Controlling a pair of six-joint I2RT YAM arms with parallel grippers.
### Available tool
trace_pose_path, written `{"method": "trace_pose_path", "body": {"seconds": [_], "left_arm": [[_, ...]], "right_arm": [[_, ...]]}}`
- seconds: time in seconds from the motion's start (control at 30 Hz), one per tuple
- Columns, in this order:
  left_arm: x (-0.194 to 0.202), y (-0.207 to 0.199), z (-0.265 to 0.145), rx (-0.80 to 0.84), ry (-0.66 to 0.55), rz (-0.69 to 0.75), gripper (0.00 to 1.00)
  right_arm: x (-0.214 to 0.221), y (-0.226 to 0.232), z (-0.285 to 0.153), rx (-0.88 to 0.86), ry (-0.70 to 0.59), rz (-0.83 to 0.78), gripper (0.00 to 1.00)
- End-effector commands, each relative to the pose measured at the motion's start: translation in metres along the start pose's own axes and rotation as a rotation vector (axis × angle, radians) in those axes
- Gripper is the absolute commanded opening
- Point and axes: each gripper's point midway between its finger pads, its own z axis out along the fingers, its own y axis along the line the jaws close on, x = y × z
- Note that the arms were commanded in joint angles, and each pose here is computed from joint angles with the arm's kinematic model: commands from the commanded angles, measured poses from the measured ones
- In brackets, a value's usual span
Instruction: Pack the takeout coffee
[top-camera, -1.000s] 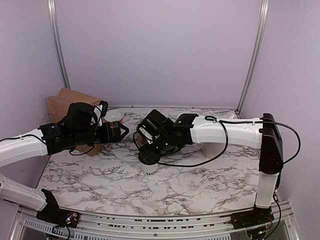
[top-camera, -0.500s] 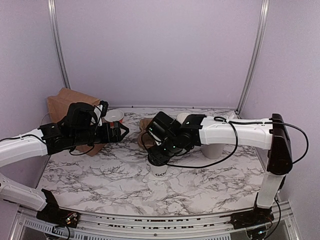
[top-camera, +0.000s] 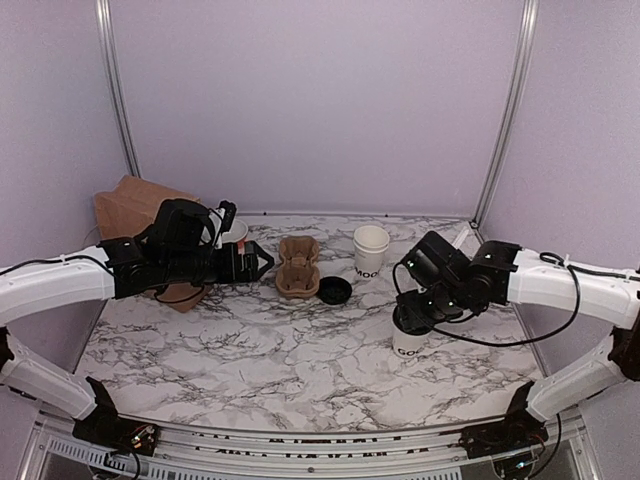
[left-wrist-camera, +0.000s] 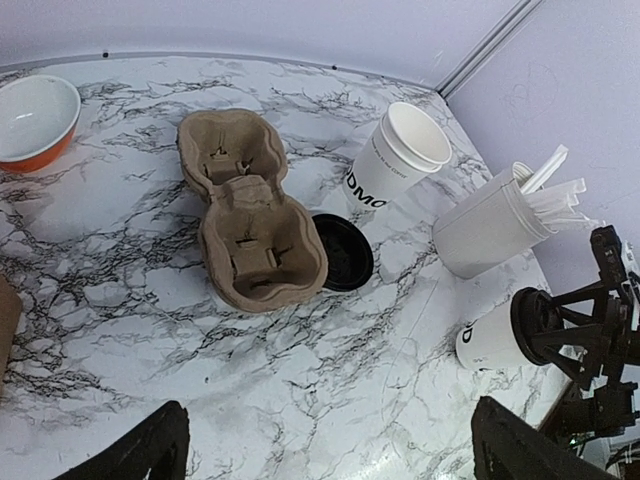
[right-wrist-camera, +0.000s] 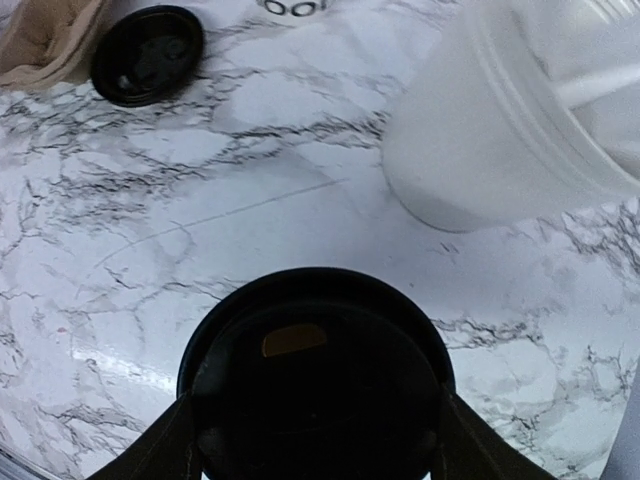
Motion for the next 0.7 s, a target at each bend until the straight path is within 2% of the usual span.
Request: {"method": "trace_pose_path", "body": {"seconds": [0.0,0.2,0.4,0.5,0.67], "left_arm": [[-0.014,-0.014,0.003,0.048,-0.017,0.019,0.99],[-0.016,-0.017,0.004,0.057,-0.016,0.037,0.99],[-0.015,-0.016,0.003,0.056,-0.016,0.039,0.99],[-0.014,-0.016,0.004,0.059,-0.011,0.038,0.99],[-0.014,-0.017,0.003,0.061,-0.011,0.036,0.99]], "right_arm": [[0.011,-0.060,-0.010,0.100,-0.024,0.168,0.61],[0.023,-0.111,-0.014,0.172,-0.032,0.311,0.60],[0.032,-0.126,-0.014,0.215,-0.023,0.343,0.60],[0.033,-0.126,-0.015,0.208,-0.026,0.356,0.66],[0.031,-0.125,-0.020,0.196,-0.039,0.368,0.86]]}}
